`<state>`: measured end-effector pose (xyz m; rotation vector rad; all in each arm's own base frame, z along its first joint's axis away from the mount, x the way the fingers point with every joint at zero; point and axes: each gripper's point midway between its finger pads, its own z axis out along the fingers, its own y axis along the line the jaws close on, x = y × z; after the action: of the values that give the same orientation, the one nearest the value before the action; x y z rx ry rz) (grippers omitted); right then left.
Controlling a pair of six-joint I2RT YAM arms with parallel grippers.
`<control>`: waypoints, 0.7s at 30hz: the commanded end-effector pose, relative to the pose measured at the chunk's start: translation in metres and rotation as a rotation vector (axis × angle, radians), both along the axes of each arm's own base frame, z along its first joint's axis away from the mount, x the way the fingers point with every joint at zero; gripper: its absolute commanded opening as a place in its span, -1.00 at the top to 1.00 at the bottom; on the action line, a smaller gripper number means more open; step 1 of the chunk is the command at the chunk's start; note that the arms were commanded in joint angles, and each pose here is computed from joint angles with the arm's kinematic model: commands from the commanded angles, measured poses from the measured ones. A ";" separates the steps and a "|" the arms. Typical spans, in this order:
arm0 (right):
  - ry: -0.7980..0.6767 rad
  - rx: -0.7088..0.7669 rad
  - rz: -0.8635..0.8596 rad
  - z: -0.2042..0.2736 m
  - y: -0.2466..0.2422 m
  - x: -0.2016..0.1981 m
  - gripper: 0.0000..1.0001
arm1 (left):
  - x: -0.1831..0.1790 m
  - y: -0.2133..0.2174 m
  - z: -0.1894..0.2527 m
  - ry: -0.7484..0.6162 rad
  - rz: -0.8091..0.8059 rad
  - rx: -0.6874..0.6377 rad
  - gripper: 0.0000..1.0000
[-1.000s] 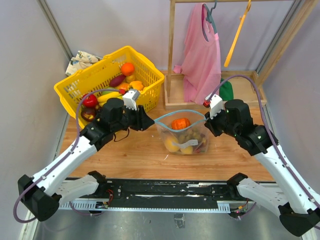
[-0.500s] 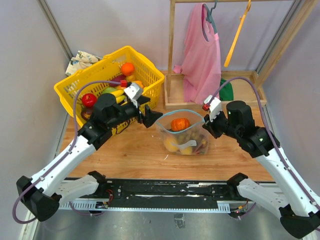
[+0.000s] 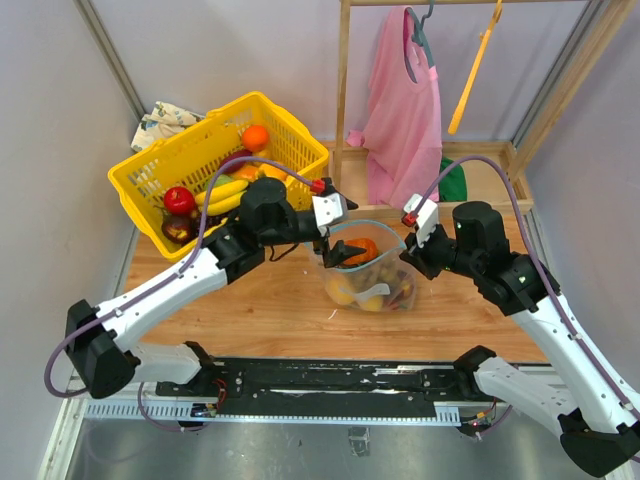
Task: Place the food in the zip-top bag and seal the zipper
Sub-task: Adjust the zipper food storage bag at the center of the board.
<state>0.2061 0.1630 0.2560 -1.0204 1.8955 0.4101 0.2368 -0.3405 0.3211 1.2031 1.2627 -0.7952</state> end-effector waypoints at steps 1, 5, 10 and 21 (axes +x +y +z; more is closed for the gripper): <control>-0.043 0.024 0.047 0.012 0.005 -0.002 0.99 | 0.001 -0.019 0.016 -0.133 -0.066 -0.002 -0.92; -0.044 0.027 0.065 0.011 0.008 -0.004 0.99 | 0.002 -0.030 0.015 -0.148 -0.100 0.011 -0.94; -0.047 0.028 0.076 0.011 0.009 -0.006 0.99 | -0.003 -0.046 0.007 -0.134 -0.162 0.023 -0.94; -0.054 0.036 0.069 0.014 0.009 -0.006 0.99 | -0.024 -0.064 -0.013 -0.029 -0.327 0.061 -0.69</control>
<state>0.2019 0.1669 0.2585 -1.0564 1.8645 0.4342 0.2284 -0.3987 0.3043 1.4367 1.1252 -0.9060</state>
